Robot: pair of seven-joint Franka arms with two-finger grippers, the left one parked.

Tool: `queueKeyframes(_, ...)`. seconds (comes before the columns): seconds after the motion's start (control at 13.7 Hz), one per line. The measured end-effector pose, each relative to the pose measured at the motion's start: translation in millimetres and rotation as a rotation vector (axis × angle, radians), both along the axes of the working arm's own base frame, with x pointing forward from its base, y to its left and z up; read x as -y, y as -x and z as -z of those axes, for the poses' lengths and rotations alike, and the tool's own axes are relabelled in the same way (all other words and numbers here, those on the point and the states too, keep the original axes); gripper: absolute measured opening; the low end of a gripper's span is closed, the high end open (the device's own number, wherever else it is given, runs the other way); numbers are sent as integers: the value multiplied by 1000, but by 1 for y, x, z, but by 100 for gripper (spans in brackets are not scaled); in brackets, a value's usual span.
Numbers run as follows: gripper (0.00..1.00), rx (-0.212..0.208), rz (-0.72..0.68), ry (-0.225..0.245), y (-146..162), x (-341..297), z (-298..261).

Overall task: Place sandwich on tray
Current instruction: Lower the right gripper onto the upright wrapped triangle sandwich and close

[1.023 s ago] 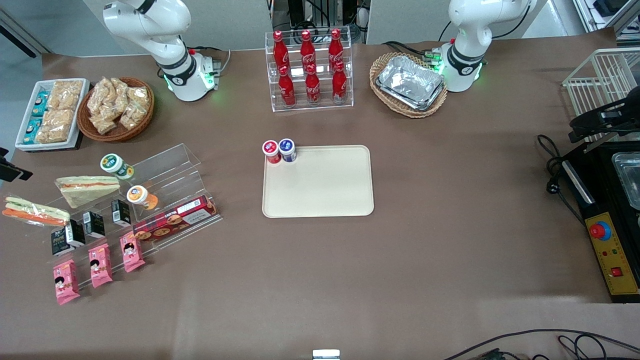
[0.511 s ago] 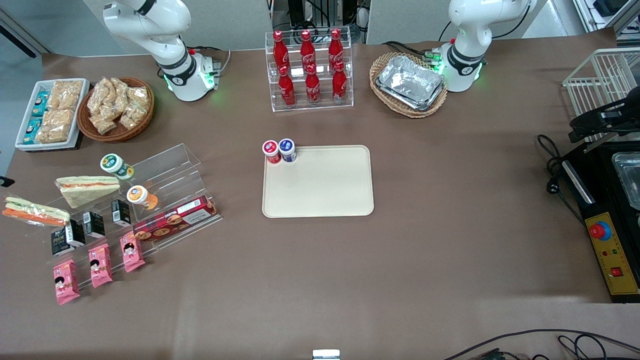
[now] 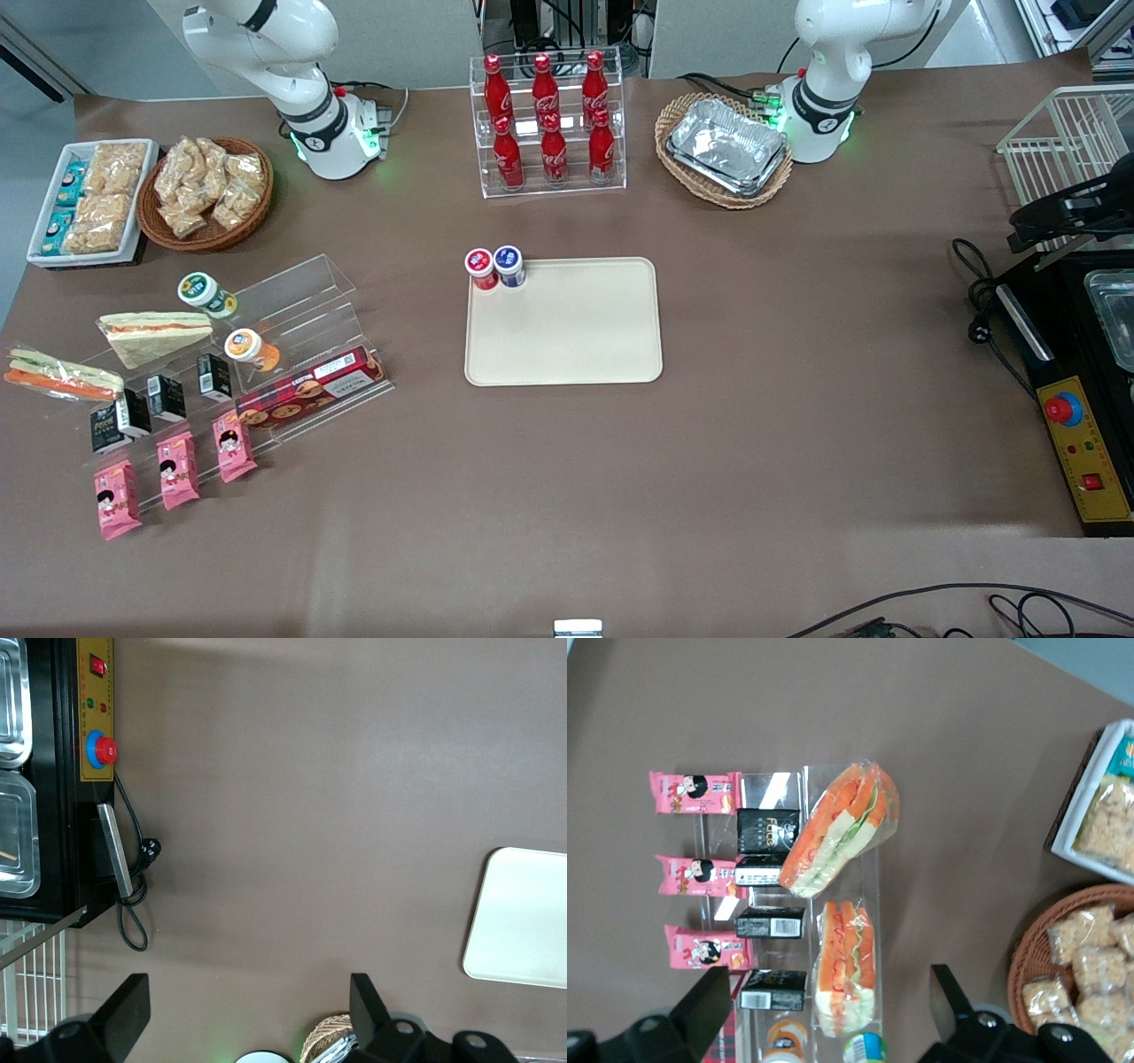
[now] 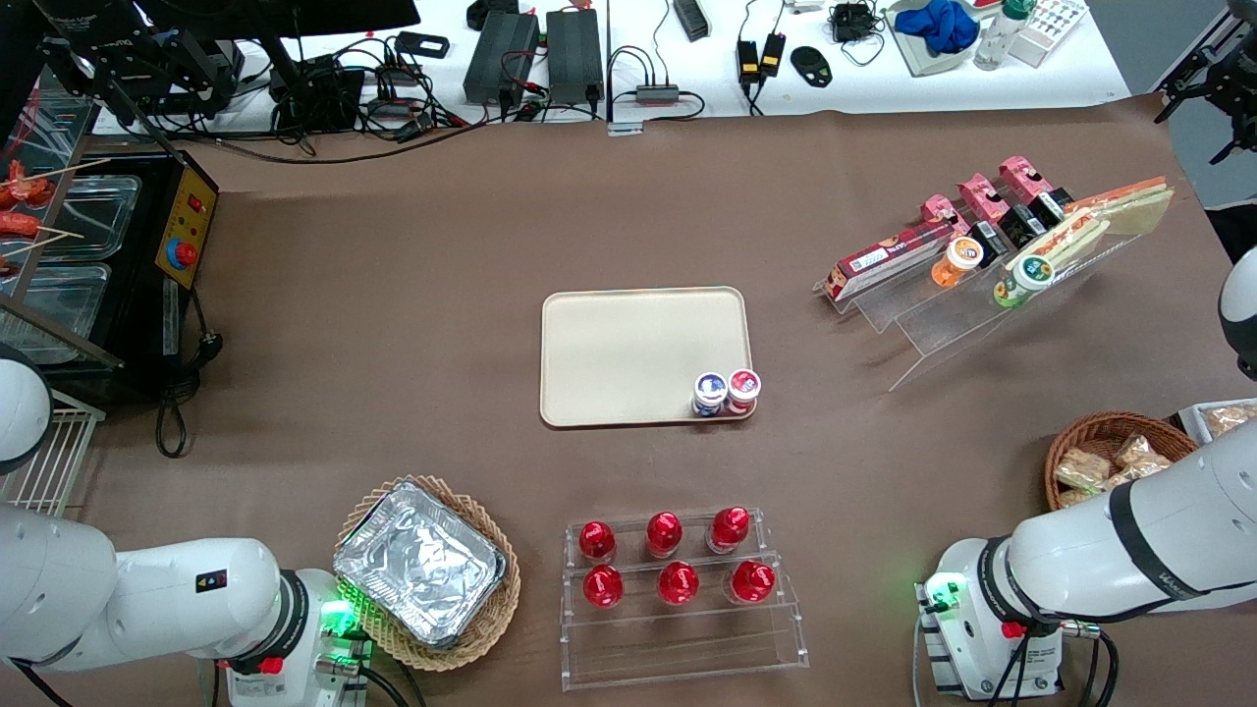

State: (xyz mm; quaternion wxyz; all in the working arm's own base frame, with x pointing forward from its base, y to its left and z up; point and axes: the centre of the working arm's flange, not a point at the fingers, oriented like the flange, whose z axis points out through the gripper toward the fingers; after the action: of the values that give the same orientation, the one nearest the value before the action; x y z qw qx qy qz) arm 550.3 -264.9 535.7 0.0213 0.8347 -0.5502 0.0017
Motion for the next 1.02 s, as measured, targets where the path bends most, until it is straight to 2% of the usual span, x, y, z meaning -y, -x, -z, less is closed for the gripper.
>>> queueKeyframes(0.15,100,-10,70,0,-8,-5,12)
queueKeyframes(0.44,100,8,96,23,-29,-5,42)
queueKeyframes(1.02,100,-32,141,56,-37,23,94)
